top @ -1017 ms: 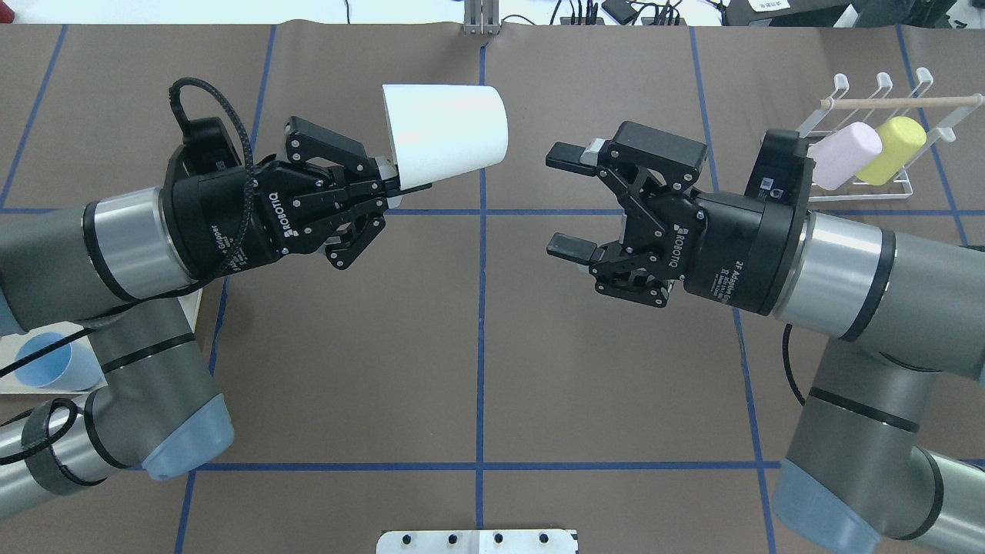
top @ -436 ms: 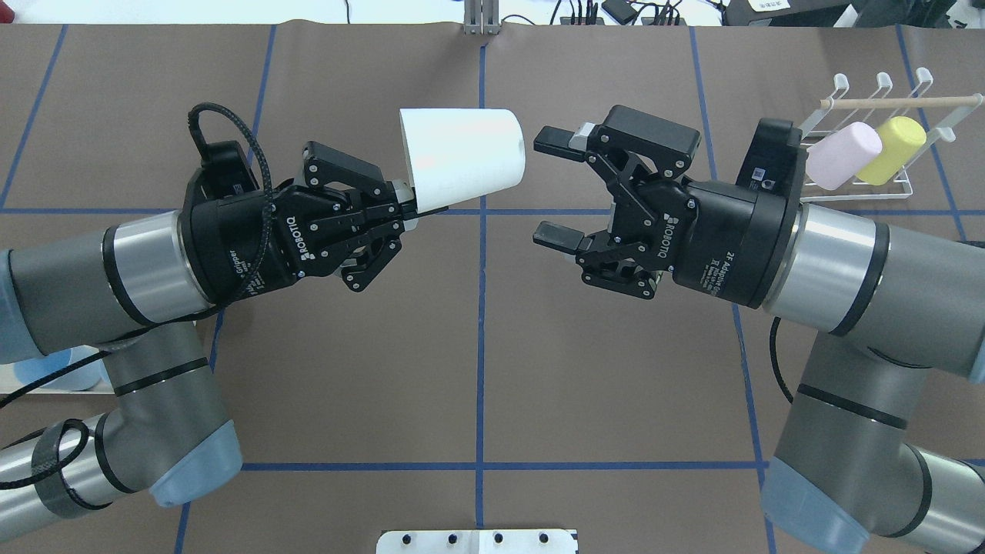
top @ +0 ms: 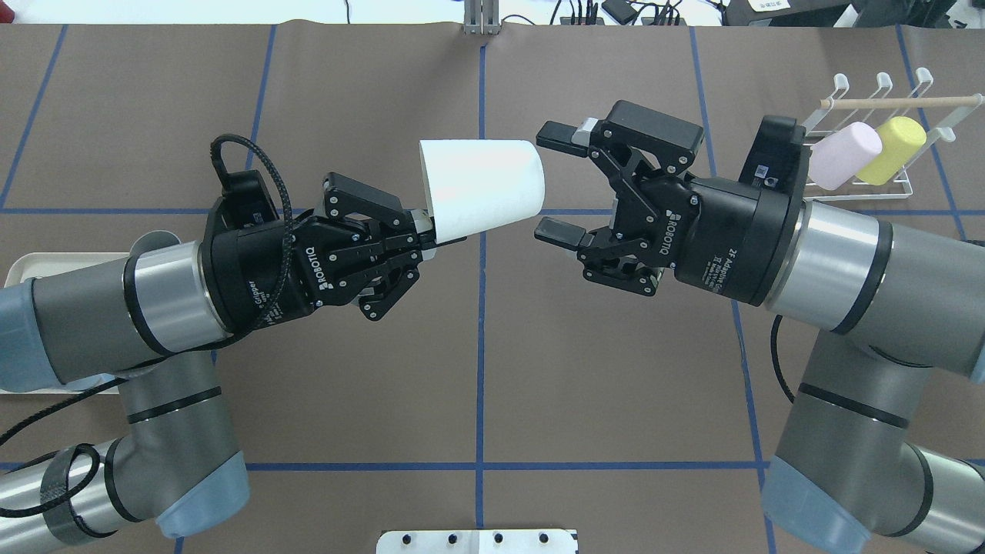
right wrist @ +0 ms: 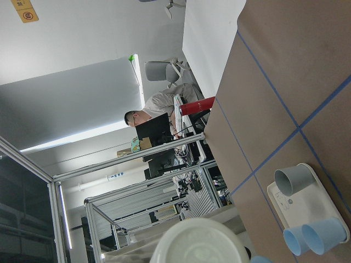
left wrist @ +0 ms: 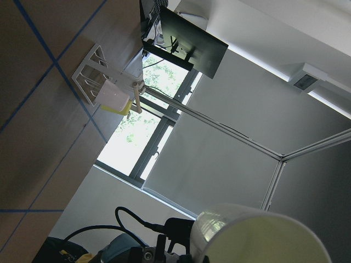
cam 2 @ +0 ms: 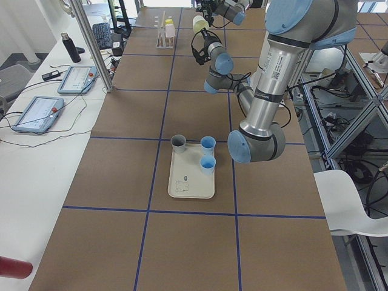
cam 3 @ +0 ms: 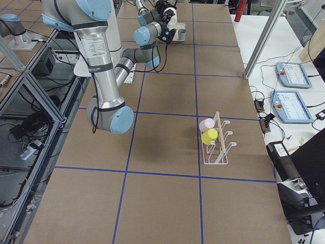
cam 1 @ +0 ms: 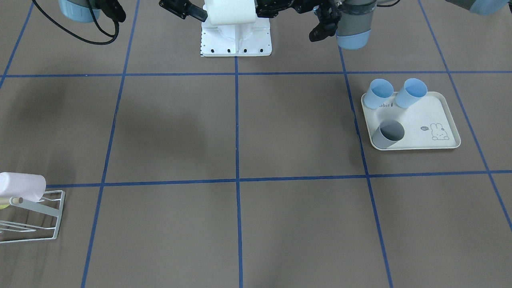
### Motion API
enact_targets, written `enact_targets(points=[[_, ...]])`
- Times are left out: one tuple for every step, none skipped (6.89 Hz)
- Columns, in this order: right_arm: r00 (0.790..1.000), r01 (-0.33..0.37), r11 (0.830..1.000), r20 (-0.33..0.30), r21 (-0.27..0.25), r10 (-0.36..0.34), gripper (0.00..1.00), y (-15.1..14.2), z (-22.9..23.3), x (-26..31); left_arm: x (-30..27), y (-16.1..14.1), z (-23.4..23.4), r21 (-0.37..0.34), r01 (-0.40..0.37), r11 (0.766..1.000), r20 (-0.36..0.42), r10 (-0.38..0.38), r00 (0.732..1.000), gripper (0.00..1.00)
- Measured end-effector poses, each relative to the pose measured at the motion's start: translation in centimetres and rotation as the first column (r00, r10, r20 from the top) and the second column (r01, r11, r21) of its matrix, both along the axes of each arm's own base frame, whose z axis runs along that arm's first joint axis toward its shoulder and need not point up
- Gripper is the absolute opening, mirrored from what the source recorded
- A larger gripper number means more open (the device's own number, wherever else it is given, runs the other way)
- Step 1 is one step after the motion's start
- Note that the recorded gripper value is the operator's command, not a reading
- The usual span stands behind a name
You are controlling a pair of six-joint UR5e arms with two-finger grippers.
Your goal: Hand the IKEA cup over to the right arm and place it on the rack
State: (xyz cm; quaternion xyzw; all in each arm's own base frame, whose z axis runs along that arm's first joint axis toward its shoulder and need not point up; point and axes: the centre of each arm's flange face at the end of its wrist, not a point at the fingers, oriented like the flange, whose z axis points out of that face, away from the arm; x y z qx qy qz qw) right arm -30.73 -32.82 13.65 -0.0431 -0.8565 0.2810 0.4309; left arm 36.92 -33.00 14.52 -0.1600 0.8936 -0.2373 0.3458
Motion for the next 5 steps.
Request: enact_targets(points=[[1.000,-0.007,1.000,0.000,-0.004,0.007,1.00,-0.06,0.10,0.07,0.28,0.25,-0.09,-0.004,-0.004,1.000,0.000,0.004,1.000,0.00],[1.000,-0.015,1.000,-0.001,-0.011,0.015,1.00,-0.14,0.29,0.15,0.58,0.52,-0.23,-0.006,-0.010,1.000,-0.001,0.010,1.000,0.00],[1.000,-0.019,1.000,-0.004,-0.015,0.019,1.00,-0.19,0.46,0.16,0.80,0.72,-0.40,-0.005,-0.015,1.000,-0.004,0.015,1.000,0.00],[1.000,-0.021,1.000,-0.007,-0.017,0.021,1.00,-0.24,0.59,0.10,0.89,0.82,-0.60,-0.004,-0.018,1.000,-0.007,0.018,1.000,0.00],[1.000,-0.021,1.000,-0.010,-0.019,0.021,1.00,-0.26,0.74,0.04,0.91,0.85,-0.88,-0.002,-0.019,1.000,-0.011,0.019,1.000,0.00]])
